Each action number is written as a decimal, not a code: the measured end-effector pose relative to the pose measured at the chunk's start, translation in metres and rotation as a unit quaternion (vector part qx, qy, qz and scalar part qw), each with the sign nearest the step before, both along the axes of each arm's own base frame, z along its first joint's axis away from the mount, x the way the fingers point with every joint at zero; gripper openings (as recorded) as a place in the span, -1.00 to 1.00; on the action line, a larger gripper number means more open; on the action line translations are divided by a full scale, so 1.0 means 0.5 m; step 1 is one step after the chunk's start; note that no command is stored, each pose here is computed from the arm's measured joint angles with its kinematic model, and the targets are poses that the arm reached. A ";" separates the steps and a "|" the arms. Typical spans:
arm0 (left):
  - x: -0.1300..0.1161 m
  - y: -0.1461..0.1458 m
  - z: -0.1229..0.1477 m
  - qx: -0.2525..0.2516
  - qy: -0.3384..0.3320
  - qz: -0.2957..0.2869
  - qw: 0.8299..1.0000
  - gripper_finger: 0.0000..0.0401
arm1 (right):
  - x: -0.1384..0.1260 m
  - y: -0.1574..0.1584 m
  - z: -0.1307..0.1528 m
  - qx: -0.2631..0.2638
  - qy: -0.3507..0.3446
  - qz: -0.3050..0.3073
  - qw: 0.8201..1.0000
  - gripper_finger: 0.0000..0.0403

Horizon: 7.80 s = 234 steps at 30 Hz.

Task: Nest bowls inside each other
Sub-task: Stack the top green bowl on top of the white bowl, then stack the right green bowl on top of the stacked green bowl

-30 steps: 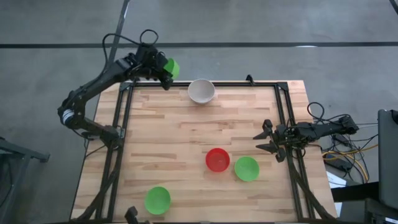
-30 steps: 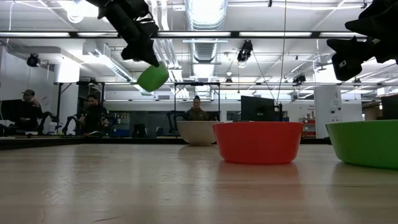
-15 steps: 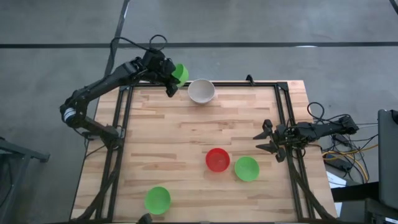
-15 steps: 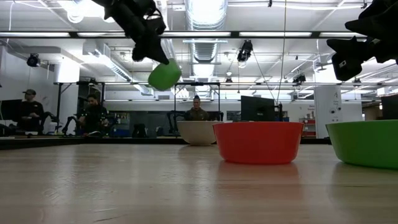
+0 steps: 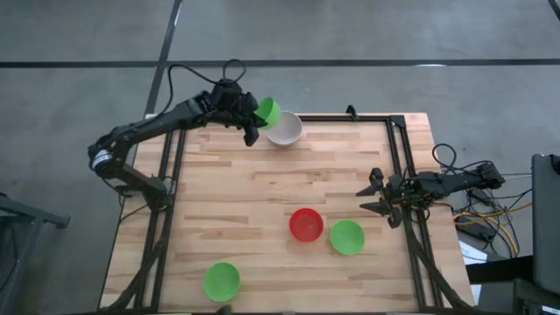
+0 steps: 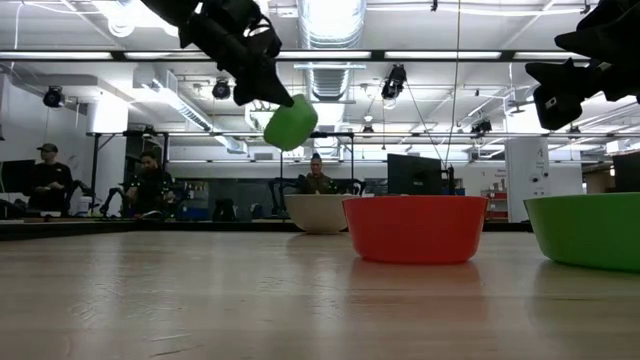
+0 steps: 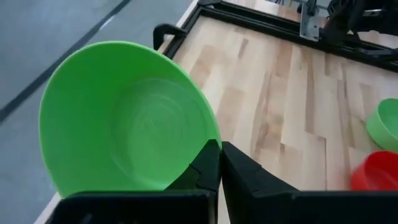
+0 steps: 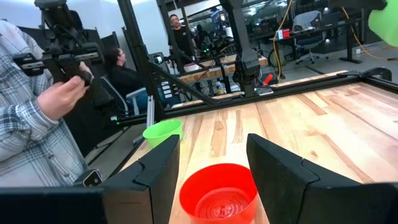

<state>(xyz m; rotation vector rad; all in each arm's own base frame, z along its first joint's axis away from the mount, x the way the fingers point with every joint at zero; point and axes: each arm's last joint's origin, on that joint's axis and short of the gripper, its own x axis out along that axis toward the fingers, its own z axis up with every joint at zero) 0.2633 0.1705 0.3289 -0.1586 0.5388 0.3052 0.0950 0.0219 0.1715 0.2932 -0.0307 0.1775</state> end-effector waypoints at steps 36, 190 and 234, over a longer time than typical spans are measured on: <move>0.134 0.100 -0.077 -0.024 0.072 0.028 0.997 -0.96 | 0.000 0.000 0.000 0.000 0.000 0.000 1.000 -0.09; -0.146 -0.089 0.042 0.086 -0.236 -0.109 0.962 -0.76 | 0.000 0.000 0.000 0.000 0.000 0.000 1.000 -0.09; -0.232 -0.163 0.049 0.106 -0.282 -0.179 0.936 -0.78 | 0.000 0.000 0.000 0.000 0.000 0.000 1.000 -0.09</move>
